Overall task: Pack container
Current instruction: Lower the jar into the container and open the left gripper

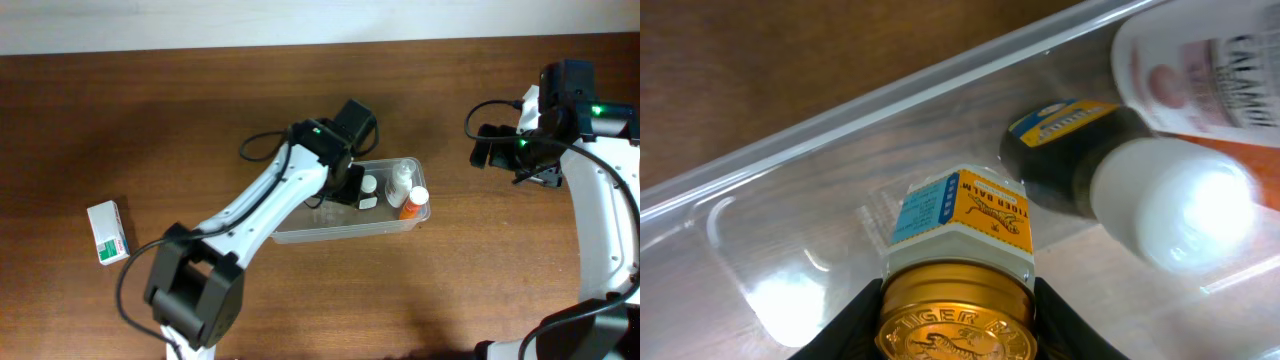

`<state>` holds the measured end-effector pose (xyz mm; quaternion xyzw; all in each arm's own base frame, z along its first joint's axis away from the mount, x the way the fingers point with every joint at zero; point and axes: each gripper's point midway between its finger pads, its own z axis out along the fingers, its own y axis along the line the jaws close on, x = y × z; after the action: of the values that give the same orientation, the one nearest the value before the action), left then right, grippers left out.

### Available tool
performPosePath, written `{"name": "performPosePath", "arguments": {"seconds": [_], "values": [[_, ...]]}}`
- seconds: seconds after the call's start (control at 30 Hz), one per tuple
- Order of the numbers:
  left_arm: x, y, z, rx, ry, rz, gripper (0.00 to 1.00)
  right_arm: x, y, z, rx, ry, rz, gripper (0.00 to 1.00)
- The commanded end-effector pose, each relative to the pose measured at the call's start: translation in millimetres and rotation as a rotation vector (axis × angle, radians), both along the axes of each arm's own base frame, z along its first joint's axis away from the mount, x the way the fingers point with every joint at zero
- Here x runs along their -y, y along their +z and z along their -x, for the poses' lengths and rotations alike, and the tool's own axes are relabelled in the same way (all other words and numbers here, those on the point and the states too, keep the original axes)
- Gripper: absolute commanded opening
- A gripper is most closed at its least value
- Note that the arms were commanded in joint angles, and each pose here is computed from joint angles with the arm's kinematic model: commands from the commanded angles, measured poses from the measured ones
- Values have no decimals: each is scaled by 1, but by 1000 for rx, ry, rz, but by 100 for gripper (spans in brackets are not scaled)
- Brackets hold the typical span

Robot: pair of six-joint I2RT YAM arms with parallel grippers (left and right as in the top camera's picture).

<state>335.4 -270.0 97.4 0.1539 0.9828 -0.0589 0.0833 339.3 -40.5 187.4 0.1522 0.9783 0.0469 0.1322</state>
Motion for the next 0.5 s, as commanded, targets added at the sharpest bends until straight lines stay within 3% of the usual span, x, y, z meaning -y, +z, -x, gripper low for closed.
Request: {"name": "performPosePath", "arguments": {"seconds": [0.0, 0.07, 0.13, 0.23, 0.37, 0.47], "values": [[6, -20, 2, -43, 1, -8, 27, 0, -3, 1, -9, 0, -6, 99], [7, -24, 1, -46, 2, -11, 28, 0, -3, 1, -9, 0, -6, 99], [9, -24, -1, -36, 1, -3, 44, 0, -3, 1, -9, 0, -6, 99], [10, -24, -3, -29, 1, 2, 55, 0, -3, 1, -9, 0, -6, 99], [10, -24, -3, -28, -6, 1, 62, 0, -3, 1, -9, -1, -6, 99], [7, -22, -4, -30, 1, 0, 61, 0, -3, 1, -10, 0, -6, 99]]}}
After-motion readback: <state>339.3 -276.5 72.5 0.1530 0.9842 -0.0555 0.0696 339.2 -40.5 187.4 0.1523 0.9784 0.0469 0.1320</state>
